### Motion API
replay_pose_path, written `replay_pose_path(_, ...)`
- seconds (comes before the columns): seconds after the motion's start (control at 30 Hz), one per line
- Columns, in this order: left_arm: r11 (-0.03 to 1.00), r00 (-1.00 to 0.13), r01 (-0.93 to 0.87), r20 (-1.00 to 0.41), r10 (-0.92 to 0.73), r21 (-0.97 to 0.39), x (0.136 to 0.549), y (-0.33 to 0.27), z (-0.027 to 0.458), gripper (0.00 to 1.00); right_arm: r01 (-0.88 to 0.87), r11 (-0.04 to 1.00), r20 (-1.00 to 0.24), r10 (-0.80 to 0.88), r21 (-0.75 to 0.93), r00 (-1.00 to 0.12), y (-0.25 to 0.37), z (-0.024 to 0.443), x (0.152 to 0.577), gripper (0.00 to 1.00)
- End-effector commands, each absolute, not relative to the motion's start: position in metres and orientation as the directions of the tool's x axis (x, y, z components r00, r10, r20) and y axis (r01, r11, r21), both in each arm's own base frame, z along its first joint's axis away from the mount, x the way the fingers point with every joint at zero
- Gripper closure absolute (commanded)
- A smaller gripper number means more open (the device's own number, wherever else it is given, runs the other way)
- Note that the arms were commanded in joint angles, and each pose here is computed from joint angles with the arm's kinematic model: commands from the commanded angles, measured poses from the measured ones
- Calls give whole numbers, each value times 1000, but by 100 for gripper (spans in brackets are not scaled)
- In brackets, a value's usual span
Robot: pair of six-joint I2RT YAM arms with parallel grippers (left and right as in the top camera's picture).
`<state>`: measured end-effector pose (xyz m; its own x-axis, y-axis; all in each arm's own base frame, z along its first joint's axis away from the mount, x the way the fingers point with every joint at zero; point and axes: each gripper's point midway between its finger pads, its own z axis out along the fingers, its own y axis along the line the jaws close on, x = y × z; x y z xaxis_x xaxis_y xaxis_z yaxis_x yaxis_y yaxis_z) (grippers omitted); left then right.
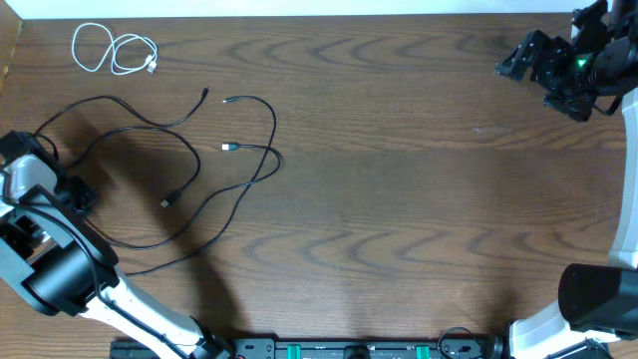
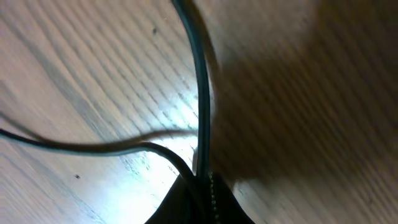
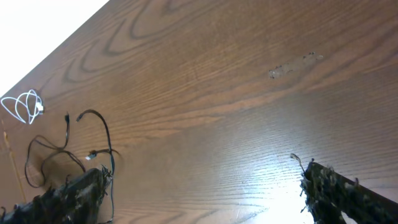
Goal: Untangle cables
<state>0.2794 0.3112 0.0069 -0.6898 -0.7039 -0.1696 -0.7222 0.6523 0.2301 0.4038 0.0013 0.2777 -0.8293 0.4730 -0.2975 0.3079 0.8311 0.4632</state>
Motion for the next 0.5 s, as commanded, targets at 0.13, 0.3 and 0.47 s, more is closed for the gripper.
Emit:
replay_pose_path(0.13,656,-737,-676,-281,-615,336,297,351,55,93,273,843,-324,449,464,-833,6,287,402,1)
replay_pose_path(0.3,685,-797,-598,-223,-561,416,287,356,59,93,275,842,-321,449,464,-834,6,286,401,1)
replay_pose_path(0.47,642,-787,-603,-222,-576,474,273,369,64,93,277,842,-317,449,463,-835,6,286,400,1)
